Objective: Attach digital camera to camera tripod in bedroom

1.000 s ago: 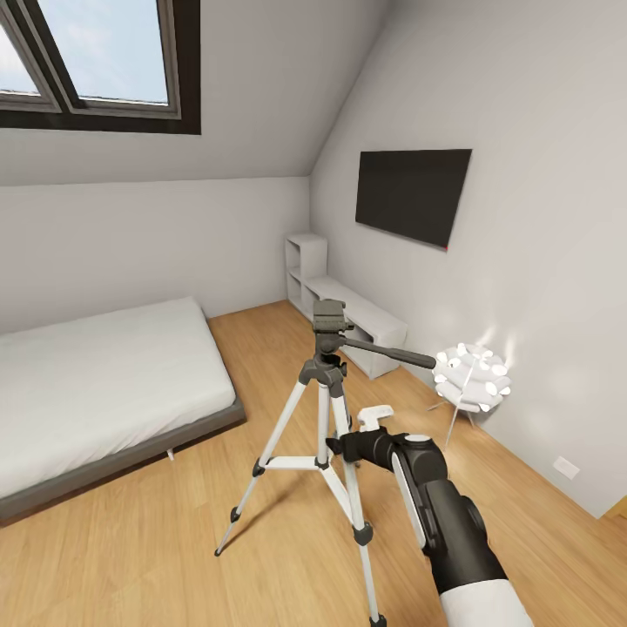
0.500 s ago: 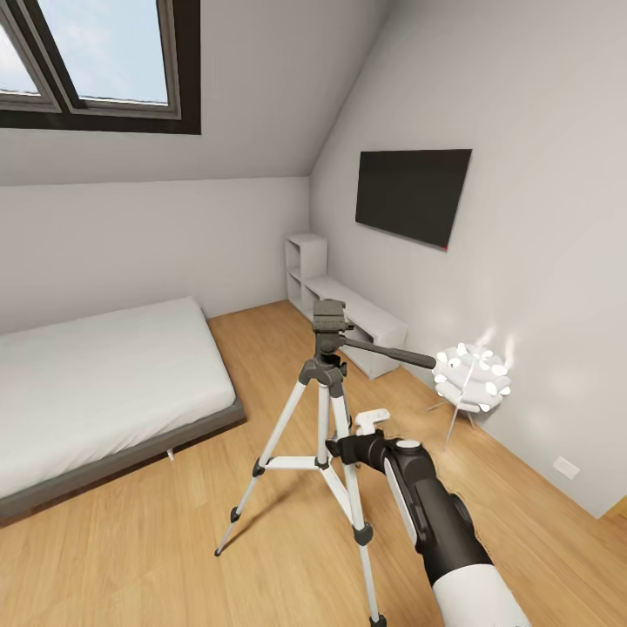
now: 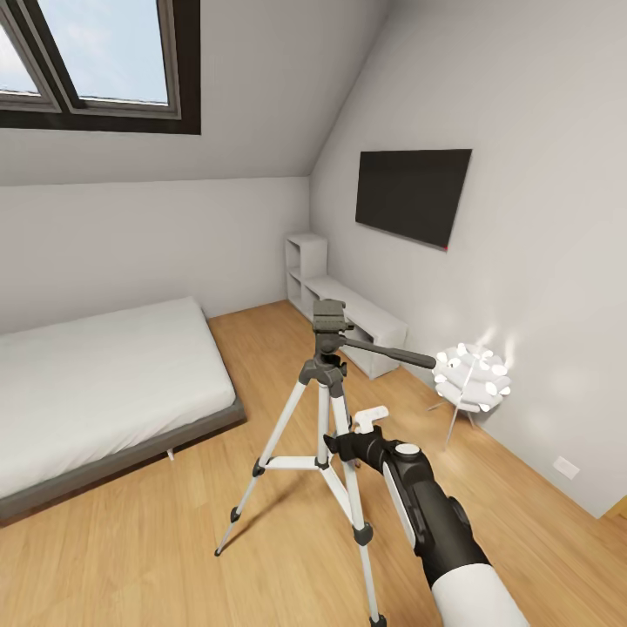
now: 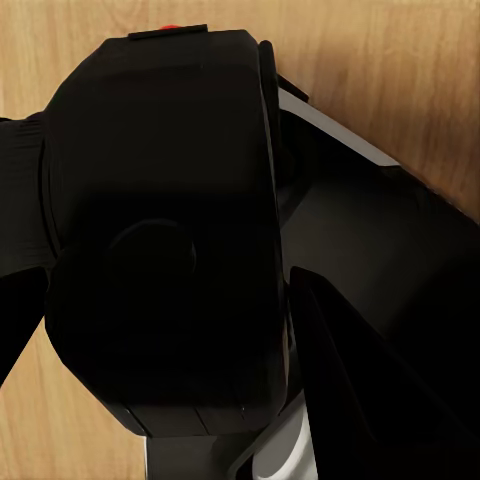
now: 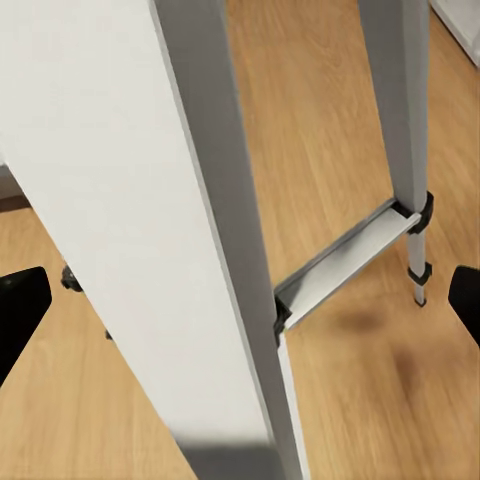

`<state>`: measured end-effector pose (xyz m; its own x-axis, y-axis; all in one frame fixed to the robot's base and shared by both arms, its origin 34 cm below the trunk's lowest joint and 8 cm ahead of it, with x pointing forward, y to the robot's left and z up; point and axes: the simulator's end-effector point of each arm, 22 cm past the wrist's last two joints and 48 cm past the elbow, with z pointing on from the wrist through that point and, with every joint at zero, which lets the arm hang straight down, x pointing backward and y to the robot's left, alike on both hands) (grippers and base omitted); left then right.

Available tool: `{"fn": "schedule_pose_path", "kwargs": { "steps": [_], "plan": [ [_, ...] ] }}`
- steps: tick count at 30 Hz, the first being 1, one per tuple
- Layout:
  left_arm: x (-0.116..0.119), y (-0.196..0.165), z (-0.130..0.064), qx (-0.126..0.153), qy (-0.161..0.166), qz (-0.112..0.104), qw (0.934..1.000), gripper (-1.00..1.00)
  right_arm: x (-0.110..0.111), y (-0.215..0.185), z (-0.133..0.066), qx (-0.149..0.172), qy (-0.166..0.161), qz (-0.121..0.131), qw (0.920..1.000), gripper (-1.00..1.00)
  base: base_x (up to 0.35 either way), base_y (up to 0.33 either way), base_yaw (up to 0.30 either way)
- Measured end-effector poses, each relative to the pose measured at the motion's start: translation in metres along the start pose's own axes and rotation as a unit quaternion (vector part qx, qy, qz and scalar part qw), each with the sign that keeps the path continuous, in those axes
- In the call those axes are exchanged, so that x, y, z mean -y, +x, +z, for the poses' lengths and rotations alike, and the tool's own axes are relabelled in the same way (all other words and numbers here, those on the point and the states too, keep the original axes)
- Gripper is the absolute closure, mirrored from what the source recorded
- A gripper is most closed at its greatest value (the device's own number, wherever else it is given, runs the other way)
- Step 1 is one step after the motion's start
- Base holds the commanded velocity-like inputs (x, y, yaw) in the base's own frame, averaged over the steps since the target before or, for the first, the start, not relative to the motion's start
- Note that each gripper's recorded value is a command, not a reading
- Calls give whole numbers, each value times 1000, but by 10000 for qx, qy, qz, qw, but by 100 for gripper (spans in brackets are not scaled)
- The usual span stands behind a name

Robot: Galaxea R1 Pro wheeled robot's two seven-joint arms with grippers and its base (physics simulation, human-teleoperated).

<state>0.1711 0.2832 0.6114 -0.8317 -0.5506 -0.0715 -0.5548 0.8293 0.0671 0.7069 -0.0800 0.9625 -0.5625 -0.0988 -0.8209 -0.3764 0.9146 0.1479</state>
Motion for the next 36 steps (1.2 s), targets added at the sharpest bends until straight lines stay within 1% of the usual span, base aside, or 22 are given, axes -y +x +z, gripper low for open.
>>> {"fn": "schedule_pose_path", "kwargs": {
  "steps": [3, 4, 8, 12, 15, 19, 23, 28, 31, 35, 36],
  "plan": [
    [0, 0, 0, 0, 0, 0, 10000, 100, 0, 0, 0, 12, 1, -2, 10000, -100, 0, 0, 0],
    [0, 0, 0, 0, -1, -5, 10000, 100, 0, 3, 1, -22, -5, 7, 10000, 100, 0, 0, 0],
    [0, 0, 0, 1, 0, -8, 10000, 100, -2, 19, 5, -195, -40, 54, 9998, 100, 0, 0, 0],
    [0, 0, 0, 3, 1, -9, 10000, 100, 0, 22, 6, -222, -11, 13, 9998, 100, 0, 0, 0],
    [0, 0, 0, 0, 0, -11, 10000, 100, -2, 23, 6, -238, -30, 29, 9997, 100, 0, 0, 0],
    [0, 0, 0, -1, -1, -8, 10000, 100, -1, 22, 7, -206, -22, -4, 9998, 100, 0, 0, 0],
    [0, 0, 0, -1, -1, -10, 10000, 100, -1, 16, 7, -81, -15, -46, 10000, 100, 0, 0, 0],
    [0, 0, 0, 4, 2, -7, 10000, 100, -1, 15, 7, -55, -13, -65, 10000, 100, 0, 0, 0],
    [2, -2, 0, 24, 25, 51, 10000, 100, -1, 15, 6, -46, -16, -72, 10000, 100, 0, 0, 0],
    [-1, -11, 1, 91, 19, 88, 9999, 100, -2, 14, 6, -39, -23, -71, 10000, 100, 0, 0, 0],
    [-4, -19, 1, 146, 10, 100, 9998, 100, -2, 13, 6, -32, -24, -79, 10000, 100, 0, 0, 0]
  ]
}}
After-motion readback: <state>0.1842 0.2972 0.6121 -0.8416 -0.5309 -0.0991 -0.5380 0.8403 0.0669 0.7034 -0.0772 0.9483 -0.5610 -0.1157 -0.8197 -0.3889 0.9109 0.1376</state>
